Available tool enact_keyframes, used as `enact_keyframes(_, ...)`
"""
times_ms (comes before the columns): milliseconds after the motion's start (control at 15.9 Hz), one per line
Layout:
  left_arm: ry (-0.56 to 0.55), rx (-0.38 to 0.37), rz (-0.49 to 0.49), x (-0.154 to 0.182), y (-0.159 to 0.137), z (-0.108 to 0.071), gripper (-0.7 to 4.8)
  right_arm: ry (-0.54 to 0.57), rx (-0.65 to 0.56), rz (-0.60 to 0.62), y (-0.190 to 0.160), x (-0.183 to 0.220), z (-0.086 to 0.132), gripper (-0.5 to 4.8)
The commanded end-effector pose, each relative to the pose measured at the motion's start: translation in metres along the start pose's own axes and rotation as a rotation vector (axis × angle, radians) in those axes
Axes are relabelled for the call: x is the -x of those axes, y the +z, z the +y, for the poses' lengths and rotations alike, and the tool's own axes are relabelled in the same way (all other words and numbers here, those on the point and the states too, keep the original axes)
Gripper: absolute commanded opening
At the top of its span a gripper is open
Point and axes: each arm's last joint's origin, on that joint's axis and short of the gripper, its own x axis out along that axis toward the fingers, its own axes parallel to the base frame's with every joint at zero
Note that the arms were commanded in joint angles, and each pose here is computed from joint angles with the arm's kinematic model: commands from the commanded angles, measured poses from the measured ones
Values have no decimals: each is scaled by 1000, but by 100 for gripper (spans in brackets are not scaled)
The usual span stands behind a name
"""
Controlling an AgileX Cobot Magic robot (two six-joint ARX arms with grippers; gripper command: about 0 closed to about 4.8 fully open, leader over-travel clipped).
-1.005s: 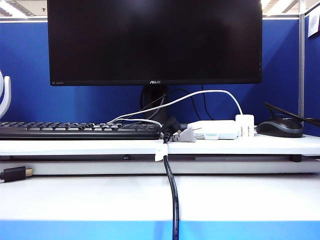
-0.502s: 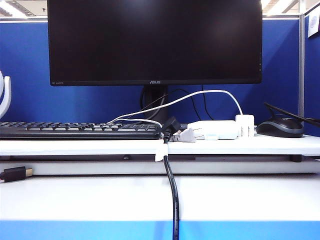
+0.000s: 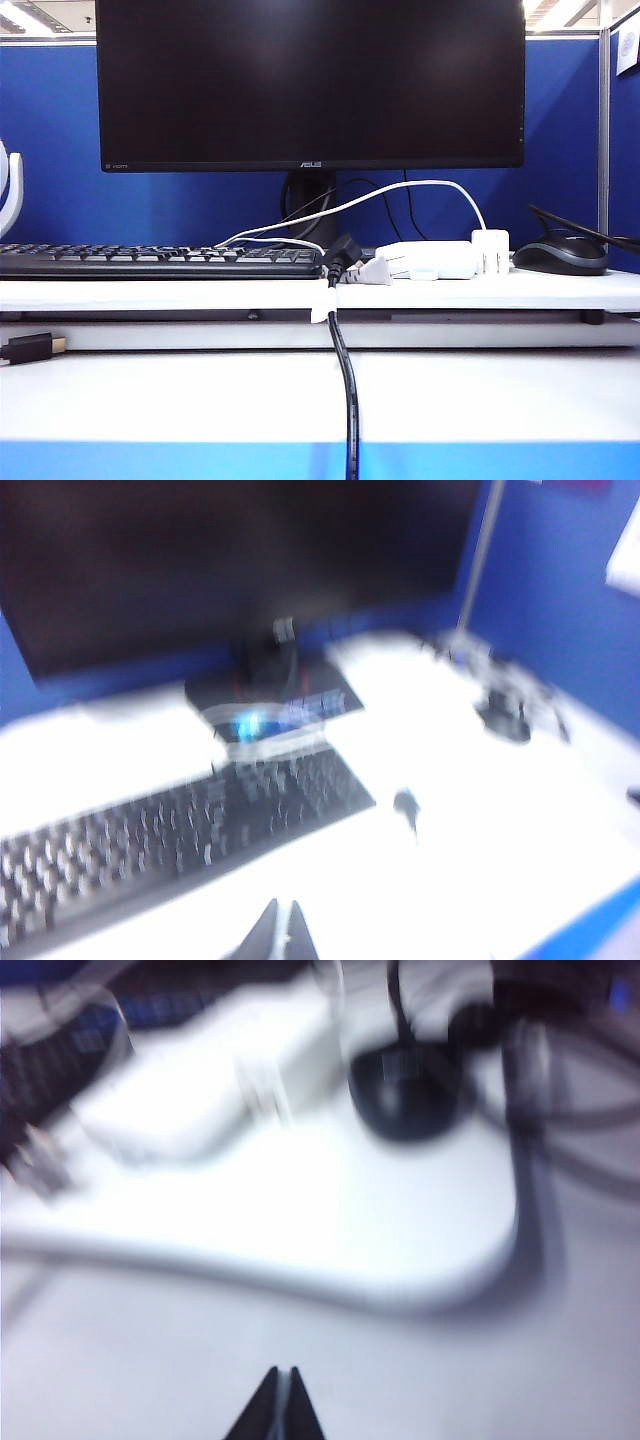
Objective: Unplug the white charger from the socket, then place it next to the socket.
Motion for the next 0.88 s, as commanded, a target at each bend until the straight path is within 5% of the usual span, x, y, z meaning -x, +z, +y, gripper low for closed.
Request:
enact_keyframes(63,-38,-14,88,-20,-32,-3,-5,-6,-31,35,-14,-6,-3,-8)
enact_keyframes(502,-144,3,64,-93,-88,-17,-5,-4,-35,29,-13,-6,-3,-8)
enact_keyframes(879,-182,39,8,-162,-170,-26,-5,-4,-35,29,-13,-6,-3,-8)
